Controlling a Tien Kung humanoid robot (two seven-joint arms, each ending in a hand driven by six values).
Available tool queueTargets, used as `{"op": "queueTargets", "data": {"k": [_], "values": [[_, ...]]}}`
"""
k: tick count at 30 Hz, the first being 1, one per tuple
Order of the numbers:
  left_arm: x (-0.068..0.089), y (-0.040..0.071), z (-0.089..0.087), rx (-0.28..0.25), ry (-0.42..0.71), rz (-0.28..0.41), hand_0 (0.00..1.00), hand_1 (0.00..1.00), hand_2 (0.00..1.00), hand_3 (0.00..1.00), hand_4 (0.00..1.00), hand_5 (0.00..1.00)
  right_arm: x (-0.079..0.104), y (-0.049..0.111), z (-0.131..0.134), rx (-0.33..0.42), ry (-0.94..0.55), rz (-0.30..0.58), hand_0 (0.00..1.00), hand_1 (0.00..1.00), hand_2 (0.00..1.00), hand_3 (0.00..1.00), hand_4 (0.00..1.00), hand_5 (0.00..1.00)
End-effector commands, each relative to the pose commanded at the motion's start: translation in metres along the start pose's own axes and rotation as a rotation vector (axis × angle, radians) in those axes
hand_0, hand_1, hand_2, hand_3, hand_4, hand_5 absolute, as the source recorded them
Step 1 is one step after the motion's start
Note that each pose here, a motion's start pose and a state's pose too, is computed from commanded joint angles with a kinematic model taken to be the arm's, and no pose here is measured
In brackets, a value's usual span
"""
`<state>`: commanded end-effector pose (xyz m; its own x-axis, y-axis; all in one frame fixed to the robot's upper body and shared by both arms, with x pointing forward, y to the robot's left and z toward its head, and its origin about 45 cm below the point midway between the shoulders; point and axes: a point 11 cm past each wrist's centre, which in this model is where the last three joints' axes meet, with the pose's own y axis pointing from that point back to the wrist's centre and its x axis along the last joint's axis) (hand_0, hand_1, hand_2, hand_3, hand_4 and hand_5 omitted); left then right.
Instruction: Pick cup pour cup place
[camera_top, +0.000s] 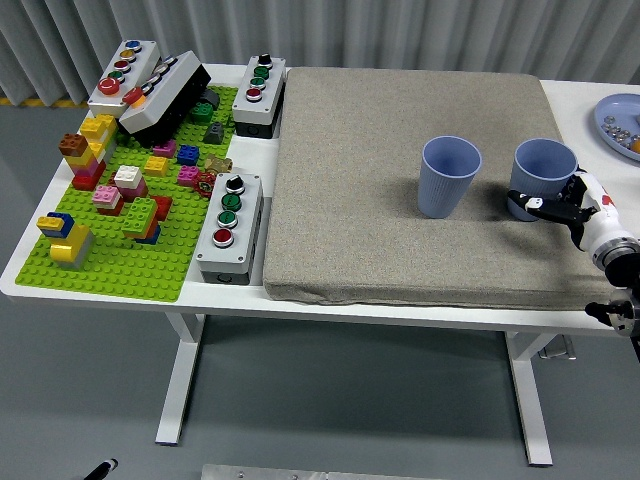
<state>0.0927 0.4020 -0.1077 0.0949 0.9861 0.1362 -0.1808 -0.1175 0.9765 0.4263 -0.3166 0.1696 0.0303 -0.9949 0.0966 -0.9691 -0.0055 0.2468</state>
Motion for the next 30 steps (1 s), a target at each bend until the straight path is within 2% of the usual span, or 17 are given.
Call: {"op": "queueTargets", "data": {"k": [7, 13, 18, 25, 30], "values": [[0.000, 0.000, -0.001, 0.001, 0.004, 0.001, 0.836, 0.813, 0.861, 0.778, 0.616, 0.998, 0.010, 0.005, 0.000, 0.002, 0.008, 0.014, 0.988, 0.983, 0.998, 0.998, 0.887, 0.235], [0.000, 0.000, -0.004, 0.006, 0.009, 0.000, 0.836, 0.813, 0.862, 0.778, 0.616, 0.998, 0.024, 0.017, 0.005, 0.000, 0.014, 0.029, 0.987, 0.980, 0.998, 0.998, 0.886, 0.235], [-0.001, 0.000, -0.008, 0.013, 0.014, -0.001, 0.836, 0.813, 0.861, 0.778, 0.616, 0.998, 0.026, 0.026, 0.010, -0.004, 0.018, 0.020, 0.985, 0.977, 0.998, 0.998, 0.884, 0.237], [-0.001, 0.000, -0.012, 0.018, 0.022, -0.001, 0.836, 0.812, 0.861, 0.778, 0.616, 0.998, 0.039, 0.040, 0.014, -0.007, 0.046, 0.030, 0.984, 0.975, 0.998, 0.998, 0.882, 0.238], [0.000, 0.000, -0.012, 0.019, 0.020, -0.001, 0.836, 0.812, 0.861, 0.778, 0.616, 0.998, 0.040, 0.042, 0.011, 0.002, 0.046, 0.030, 0.984, 0.969, 0.998, 0.998, 0.880, 0.237]]}}
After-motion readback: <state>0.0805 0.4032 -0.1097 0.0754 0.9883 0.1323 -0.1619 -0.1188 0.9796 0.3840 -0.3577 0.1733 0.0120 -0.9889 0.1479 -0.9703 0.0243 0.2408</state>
